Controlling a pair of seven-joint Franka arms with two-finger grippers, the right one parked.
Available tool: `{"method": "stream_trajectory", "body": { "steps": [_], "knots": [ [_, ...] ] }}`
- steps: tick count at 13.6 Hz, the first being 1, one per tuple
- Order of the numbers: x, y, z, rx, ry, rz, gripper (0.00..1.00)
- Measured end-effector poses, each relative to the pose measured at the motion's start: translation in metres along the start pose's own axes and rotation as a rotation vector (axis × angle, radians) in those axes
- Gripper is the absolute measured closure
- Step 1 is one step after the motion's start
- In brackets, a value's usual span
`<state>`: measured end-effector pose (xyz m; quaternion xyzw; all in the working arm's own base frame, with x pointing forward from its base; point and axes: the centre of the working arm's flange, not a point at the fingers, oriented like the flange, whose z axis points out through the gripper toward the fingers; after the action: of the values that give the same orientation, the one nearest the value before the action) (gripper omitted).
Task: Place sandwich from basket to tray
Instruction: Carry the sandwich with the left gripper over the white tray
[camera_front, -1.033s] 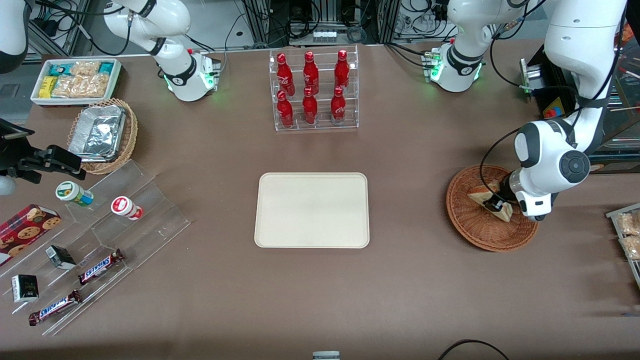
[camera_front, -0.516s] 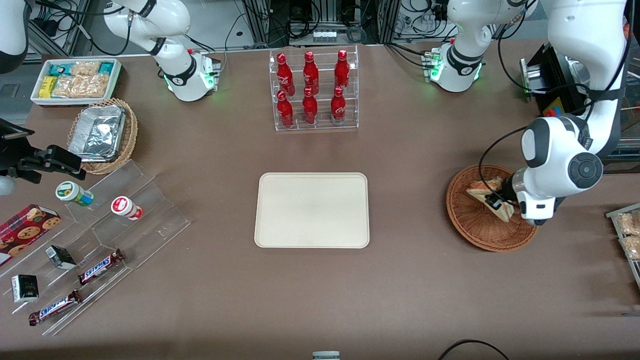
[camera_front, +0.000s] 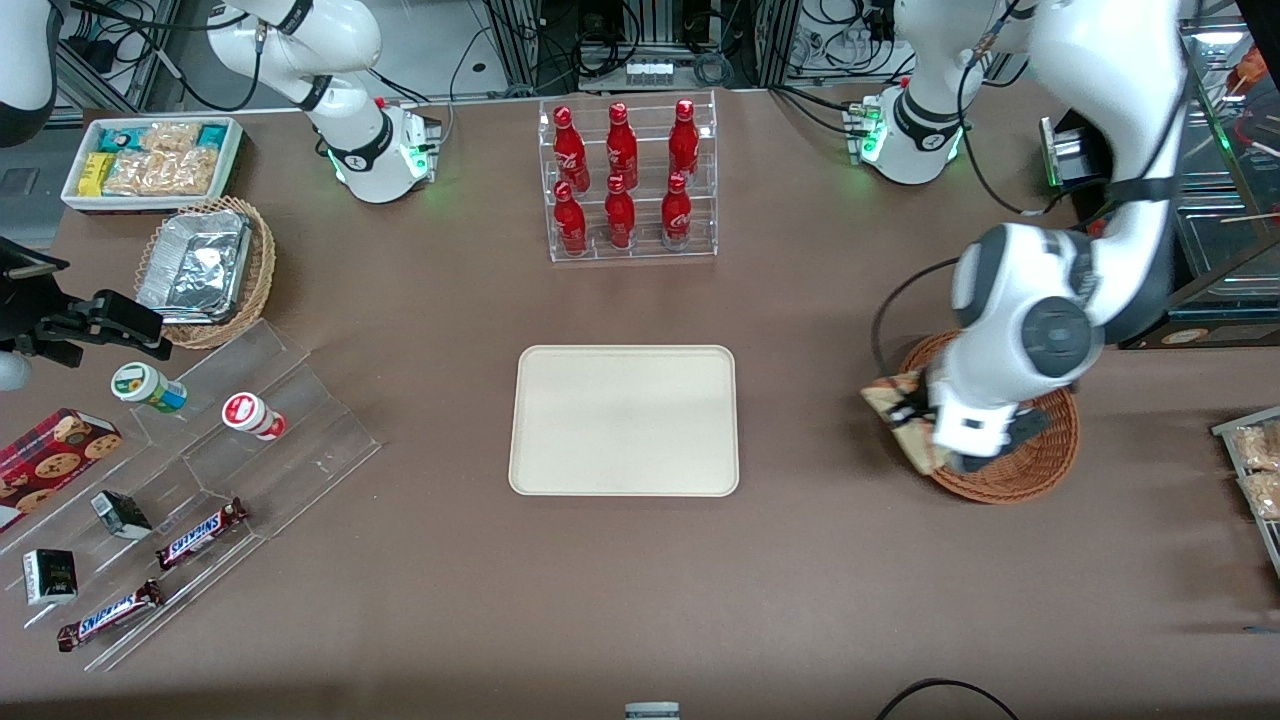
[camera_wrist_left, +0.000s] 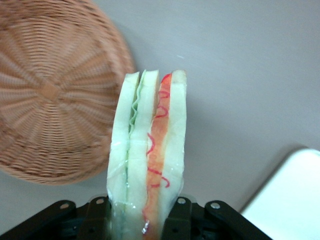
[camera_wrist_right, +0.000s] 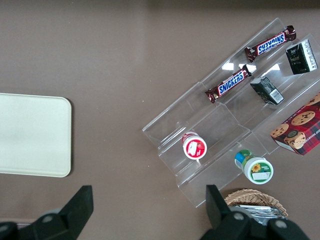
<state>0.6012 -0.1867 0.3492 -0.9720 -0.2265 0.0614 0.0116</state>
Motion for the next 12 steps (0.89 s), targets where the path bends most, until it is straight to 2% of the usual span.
{"method": "stream_trajectory", "body": {
  "steps": [3, 8, 10, 12],
  "knots": [
    [-0.039, 0.072, 0.02, -0.003, -0.011, 0.129, 0.67],
    [-0.123, 0.17, 0.067, 0.015, -0.023, 0.344, 0.64],
    [-0.141, 0.193, 0.088, -0.003, -0.009, 0.403, 0.66],
    [-0.138, 0.2, 0.098, -0.03, 0.01, 0.427, 0.66]
  ]
}}
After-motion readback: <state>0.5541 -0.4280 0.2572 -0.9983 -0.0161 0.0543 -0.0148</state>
